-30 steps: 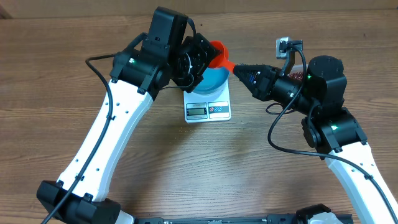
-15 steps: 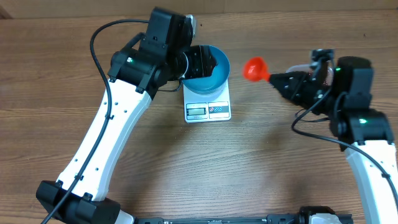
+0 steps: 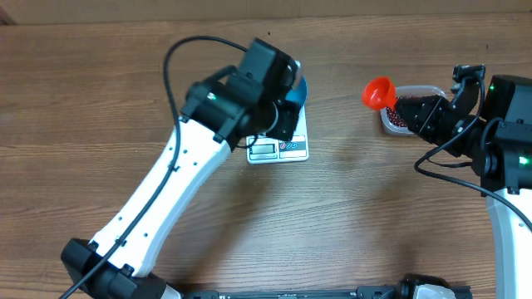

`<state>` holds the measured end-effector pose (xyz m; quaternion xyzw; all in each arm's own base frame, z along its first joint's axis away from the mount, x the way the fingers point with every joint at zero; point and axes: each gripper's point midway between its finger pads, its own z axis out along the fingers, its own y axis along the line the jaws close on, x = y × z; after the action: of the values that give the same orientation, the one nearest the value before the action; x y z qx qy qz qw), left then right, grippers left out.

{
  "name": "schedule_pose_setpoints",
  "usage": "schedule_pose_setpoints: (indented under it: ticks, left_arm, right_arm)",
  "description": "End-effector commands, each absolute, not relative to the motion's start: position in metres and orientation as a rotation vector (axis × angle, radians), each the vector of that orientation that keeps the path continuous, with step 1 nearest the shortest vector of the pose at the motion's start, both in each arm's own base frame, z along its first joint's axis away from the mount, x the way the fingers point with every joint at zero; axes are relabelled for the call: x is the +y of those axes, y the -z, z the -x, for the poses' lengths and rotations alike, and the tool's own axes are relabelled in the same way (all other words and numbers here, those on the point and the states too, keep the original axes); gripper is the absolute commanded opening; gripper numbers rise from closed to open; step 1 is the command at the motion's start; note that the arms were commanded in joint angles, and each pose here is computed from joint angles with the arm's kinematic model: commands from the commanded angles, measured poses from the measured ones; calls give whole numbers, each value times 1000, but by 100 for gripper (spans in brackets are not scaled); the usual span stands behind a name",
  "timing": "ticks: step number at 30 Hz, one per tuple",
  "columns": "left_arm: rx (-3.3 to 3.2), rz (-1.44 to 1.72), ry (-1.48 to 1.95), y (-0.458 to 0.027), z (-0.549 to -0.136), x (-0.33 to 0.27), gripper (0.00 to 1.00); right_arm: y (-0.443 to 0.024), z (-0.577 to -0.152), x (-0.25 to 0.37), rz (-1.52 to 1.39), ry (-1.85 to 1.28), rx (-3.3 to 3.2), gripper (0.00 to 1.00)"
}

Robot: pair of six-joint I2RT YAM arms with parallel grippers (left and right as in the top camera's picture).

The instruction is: Scoop item into bowl and weigh 150g on scale

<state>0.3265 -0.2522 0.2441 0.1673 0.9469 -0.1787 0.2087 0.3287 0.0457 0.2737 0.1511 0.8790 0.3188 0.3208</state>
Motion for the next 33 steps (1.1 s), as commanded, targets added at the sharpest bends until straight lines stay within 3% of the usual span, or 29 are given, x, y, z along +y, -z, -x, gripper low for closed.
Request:
schedule_pose_setpoints:
  ticks: [1, 9, 18, 33]
  left_arm:
    - [2675, -541, 401, -211, -316, -254, 4]
    - [2645, -752, 369, -151, -297, -276, 4]
    - [2412, -914, 73, -98, -323, -264, 4]
    - [2374, -971, -18, -38, -345, -262, 4]
  right_arm:
    - [-283, -329, 43, -357, -799, 2290, 4]
    - [-277, -325, 39, -380, -765, 2320, 4]
    - [-274, -324, 36, -388, -742, 2332, 4]
    - [-270, -323, 33, -402, -714, 2346, 4]
